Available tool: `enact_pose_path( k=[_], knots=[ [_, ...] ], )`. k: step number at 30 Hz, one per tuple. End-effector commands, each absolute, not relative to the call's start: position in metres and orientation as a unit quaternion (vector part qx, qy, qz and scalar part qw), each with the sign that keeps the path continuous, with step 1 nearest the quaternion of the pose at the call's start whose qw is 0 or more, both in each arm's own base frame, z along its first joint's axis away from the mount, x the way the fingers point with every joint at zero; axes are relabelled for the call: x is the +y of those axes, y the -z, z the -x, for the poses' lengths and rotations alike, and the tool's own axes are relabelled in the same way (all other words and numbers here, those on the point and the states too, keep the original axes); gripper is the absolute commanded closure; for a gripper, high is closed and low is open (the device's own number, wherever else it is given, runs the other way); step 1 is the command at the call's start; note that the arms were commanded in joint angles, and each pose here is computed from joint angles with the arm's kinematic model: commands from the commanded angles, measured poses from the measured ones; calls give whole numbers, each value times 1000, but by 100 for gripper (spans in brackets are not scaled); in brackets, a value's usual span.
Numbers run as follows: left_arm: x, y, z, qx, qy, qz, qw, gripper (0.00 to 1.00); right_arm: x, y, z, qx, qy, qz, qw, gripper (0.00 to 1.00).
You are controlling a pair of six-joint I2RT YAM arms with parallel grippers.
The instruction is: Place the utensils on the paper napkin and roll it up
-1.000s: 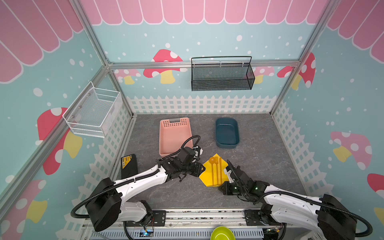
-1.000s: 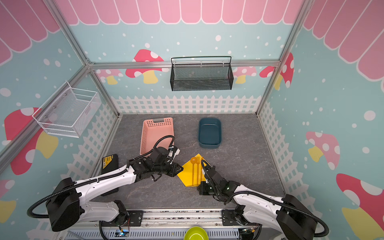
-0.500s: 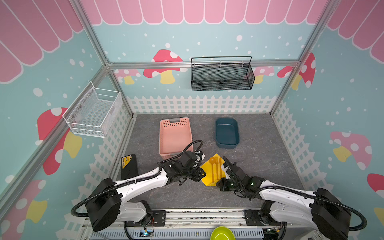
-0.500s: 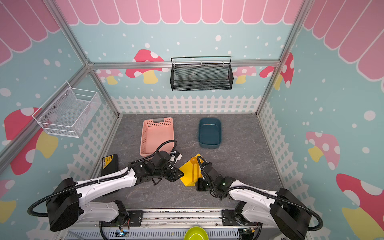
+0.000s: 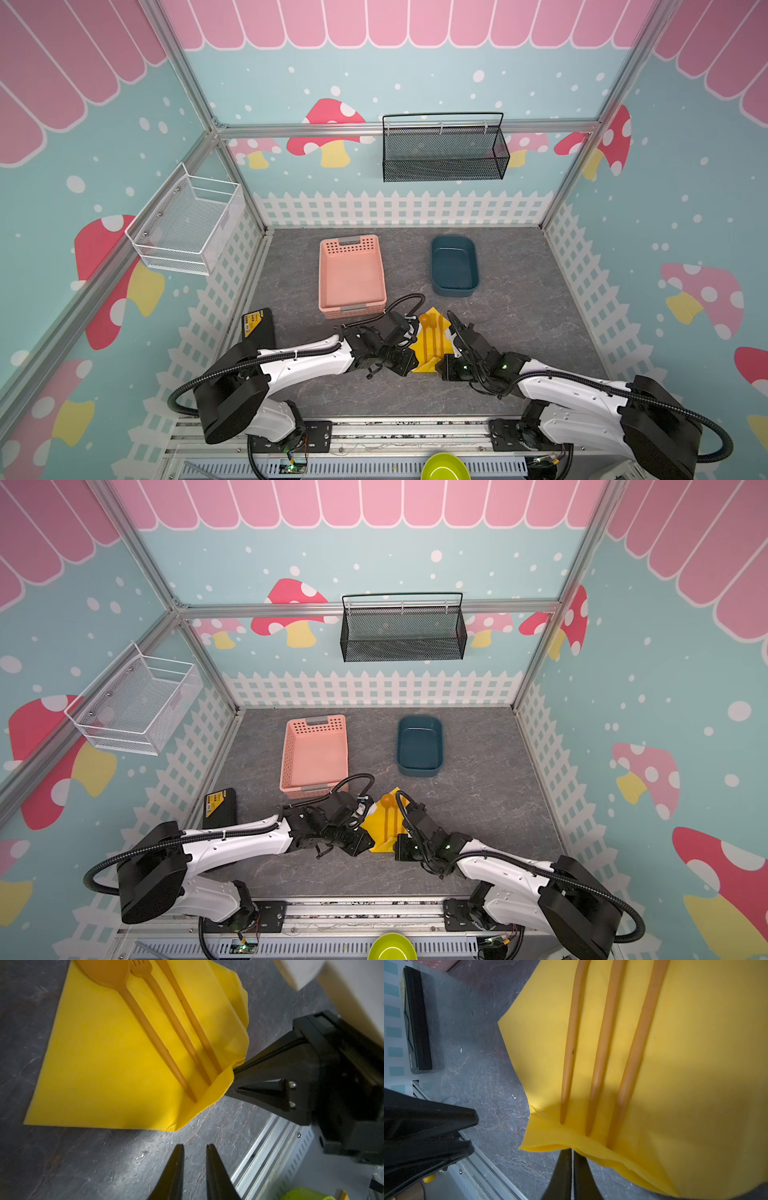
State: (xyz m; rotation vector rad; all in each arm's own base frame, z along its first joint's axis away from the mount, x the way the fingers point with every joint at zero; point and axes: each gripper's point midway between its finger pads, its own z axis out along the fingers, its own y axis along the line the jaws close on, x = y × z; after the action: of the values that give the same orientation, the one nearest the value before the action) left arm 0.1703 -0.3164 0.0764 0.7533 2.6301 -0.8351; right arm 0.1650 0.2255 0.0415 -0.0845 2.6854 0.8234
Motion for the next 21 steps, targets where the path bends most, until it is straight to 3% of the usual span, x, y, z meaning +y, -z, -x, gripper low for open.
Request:
enact_pose_path(
  k=[1, 21],
  knots=[
    [-327, -81, -174, 907, 295, -265, 143, 80, 226, -44, -171, 944, -282, 25, 168, 92],
    [-347, -80, -171, 900, 304, -287, 126, 88, 232, -43, -187, 945, -279, 18, 172, 93]
  ],
)
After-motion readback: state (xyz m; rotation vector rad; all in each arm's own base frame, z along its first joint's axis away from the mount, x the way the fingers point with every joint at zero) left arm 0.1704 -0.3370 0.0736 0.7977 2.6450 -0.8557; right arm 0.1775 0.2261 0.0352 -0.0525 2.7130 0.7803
